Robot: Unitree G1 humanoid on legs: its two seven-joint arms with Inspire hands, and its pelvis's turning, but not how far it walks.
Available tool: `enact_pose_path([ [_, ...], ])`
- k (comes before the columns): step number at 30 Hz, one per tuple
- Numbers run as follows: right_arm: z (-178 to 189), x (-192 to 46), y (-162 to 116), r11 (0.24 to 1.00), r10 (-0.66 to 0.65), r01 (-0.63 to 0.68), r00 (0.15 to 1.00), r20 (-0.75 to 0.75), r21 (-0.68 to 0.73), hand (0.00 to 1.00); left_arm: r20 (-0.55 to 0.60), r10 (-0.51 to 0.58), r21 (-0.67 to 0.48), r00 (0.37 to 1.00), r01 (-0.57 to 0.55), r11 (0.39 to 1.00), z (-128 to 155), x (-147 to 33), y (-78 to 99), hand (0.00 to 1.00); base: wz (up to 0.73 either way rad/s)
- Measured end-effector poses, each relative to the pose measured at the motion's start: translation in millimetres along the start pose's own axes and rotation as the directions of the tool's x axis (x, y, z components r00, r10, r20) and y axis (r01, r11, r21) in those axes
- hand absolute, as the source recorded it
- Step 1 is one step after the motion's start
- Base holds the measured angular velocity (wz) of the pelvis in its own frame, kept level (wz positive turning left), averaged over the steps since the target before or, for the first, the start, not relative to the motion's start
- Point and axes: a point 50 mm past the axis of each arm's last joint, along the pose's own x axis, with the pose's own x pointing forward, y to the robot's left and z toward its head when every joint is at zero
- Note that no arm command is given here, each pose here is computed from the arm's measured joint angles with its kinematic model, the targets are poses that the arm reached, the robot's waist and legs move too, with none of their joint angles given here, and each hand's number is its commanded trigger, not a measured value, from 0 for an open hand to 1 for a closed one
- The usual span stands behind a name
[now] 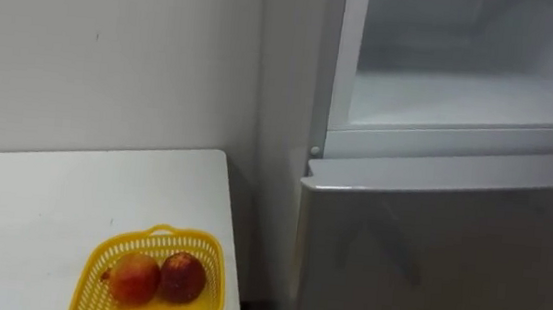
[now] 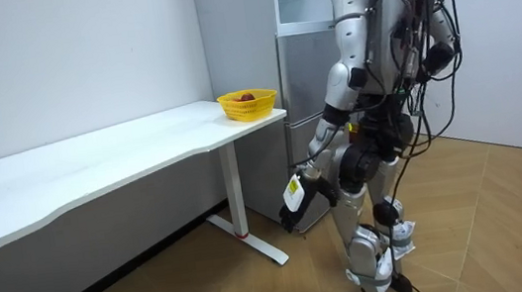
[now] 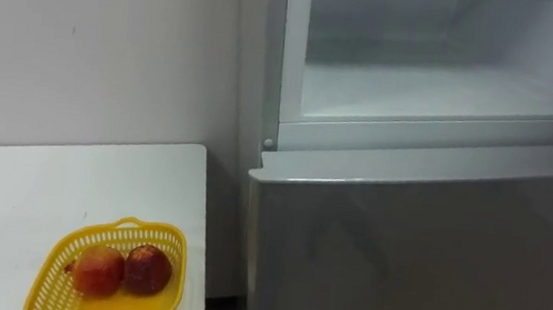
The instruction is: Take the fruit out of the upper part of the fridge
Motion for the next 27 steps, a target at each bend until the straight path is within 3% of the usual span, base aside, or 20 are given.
enact_pose_path([
  [8,-56,0,-12,0.976,-0.122,0.173,0.937,-0.329,0.132,0.0,0.002,0.017,-0.005,1.0,-0.017,1.0,0,0.0,0.7,0.0,0.03],
  [12,-89,-12,-25,0.927,-0.2,0.331,0.832,-0.518,0.175,0.0,0.002,0.026,-0.027,1.0,-0.026,0.999,-3,-1.4,-0.1,0.0,0.06],
  [14,-99,-19,-35,0.868,-0.244,0.446,0.766,-0.594,0.218,0.0,-0.003,0.029,-0.035,1.0,-0.029,0.999,-6,-2.2,0.1,0.0,0.09],
  [17,-113,-27,-50,0.745,-0.295,0.613,0.658,-0.693,0.265,0.0,-0.013,0.042,-0.06,0.999,-0.042,0.997,-10,-3.2,2.6,0.0,0.0],
  [21,-126,-36,-66,0.421,-0.284,0.837,0.487,-0.826,0.348,0.0,-0.067,0.071,-0.115,0.995,-0.079,0.99,-27,-8.0,7.2,0.0,0.06],
  [22,-127,-37,-68,0.367,-0.277,0.859,0.468,-0.839,0.358,0.0,-0.074,0.077,-0.124,0.994,-0.086,0.989,-30,-8.8,8.2,0.0,0.14],
  [25,-132,-43,-79,0.041,-0.23,0.933,0.358,-0.905,0.359,0.0,-0.108,0.093,-0.151,0.99,-0.109,0.982,-37,-11.1,12.2,0.0,0.03],
  [27,-131,-41,-82,-0.077,-0.205,0.935,0.326,-0.923,0.347,0.0,-0.124,0.101,-0.17,0.987,-0.121,0.978,-41,-12.2,14.5,0.0,-0.06],
])
